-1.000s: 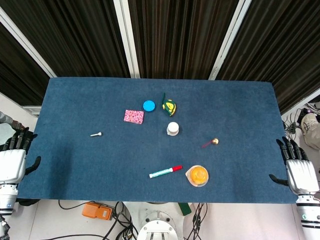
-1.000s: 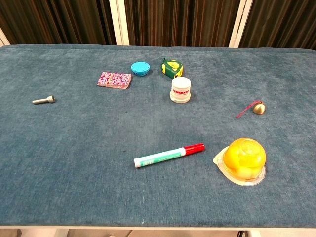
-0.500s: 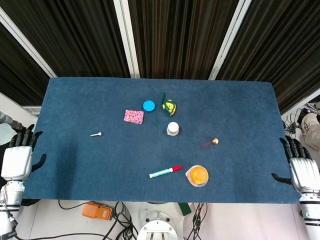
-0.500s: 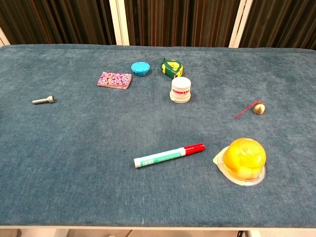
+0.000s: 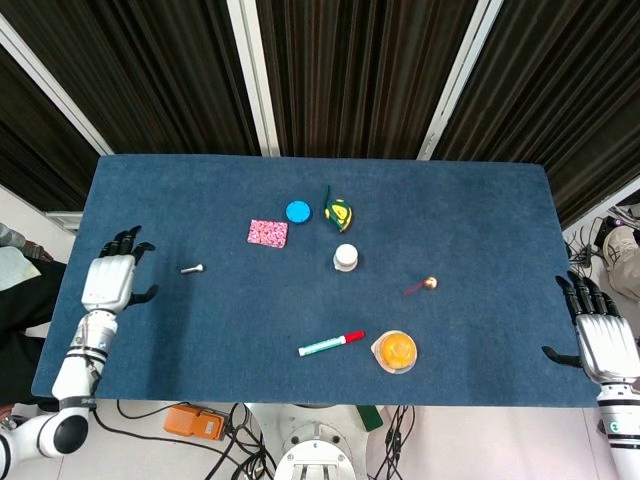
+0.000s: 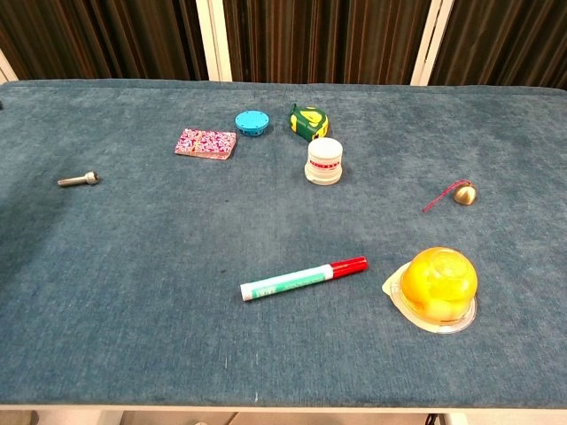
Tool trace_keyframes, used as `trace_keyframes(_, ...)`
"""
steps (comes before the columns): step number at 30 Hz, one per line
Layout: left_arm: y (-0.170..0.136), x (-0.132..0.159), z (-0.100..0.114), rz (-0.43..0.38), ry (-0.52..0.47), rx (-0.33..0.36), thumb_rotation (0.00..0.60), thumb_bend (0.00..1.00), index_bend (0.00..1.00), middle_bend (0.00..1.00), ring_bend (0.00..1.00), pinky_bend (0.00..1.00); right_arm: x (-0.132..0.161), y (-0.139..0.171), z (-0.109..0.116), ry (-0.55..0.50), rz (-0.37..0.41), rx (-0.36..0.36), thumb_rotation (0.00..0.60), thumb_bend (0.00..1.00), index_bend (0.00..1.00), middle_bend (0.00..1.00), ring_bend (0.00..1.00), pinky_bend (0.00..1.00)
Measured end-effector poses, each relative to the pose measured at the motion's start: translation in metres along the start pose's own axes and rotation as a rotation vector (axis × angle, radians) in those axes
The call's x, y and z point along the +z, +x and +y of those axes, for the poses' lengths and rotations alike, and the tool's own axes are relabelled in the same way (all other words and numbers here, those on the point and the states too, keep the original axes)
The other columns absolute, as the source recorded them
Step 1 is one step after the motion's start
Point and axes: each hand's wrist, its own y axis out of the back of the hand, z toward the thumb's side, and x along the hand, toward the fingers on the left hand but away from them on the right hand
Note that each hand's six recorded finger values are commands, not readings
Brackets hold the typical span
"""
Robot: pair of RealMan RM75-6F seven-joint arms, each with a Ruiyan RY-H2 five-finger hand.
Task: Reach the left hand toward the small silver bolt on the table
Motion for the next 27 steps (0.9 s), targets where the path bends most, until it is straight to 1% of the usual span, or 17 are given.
trace_keyframes(5, 0.026, 0.013, -0.011, 0.018, 0.026, -0.045, 0.6, 0.23, 0.32, 0.02, 0.01, 0.15, 0.001, 0.0, -0.001, 0.003, 0.006, 0.005, 0.6, 0.16, 0.05, 0.07, 0.07, 0.19)
trace_keyframes(8, 0.035, 0.019, -0.018, 0.023, 0.041, -0.066, 0.6, 0.23, 0.34, 0.02, 0.01, 0.15, 0.001, -0.001, -0.002, 0.001, 0.003, 0.011, 0.6, 0.16, 0.05, 0.07, 0.07, 0.19)
trace_keyframes(13, 0.043, 0.025, -0.031, 0.032, 0.018, -0.08, 0.6, 0.23, 0.4, 0.04, 0.01, 0.15, 0.0, -0.002, -0.002, 0.003, -0.001, 0.015, 0.6, 0.16, 0.05, 0.07, 0.07, 0.19)
trace_keyframes(21, 0.056, 0.032, -0.038, 0.033, 0.005, -0.081, 0.6, 0.27, 0.41, 0.04, 0.02, 0.15, 0.001, -0.001, -0.004, 0.007, -0.006, 0.018, 0.6, 0.16, 0.05, 0.07, 0.07, 0.19)
trace_keyframes(27, 0.06, 0.035, -0.047, 0.035, 0.0, -0.1, 0.6, 0.28, 0.41, 0.04, 0.02, 0.15, 0.0, -0.002, -0.004, 0.005, -0.014, 0.019, 0.6, 0.16, 0.05, 0.07, 0.07, 0.19)
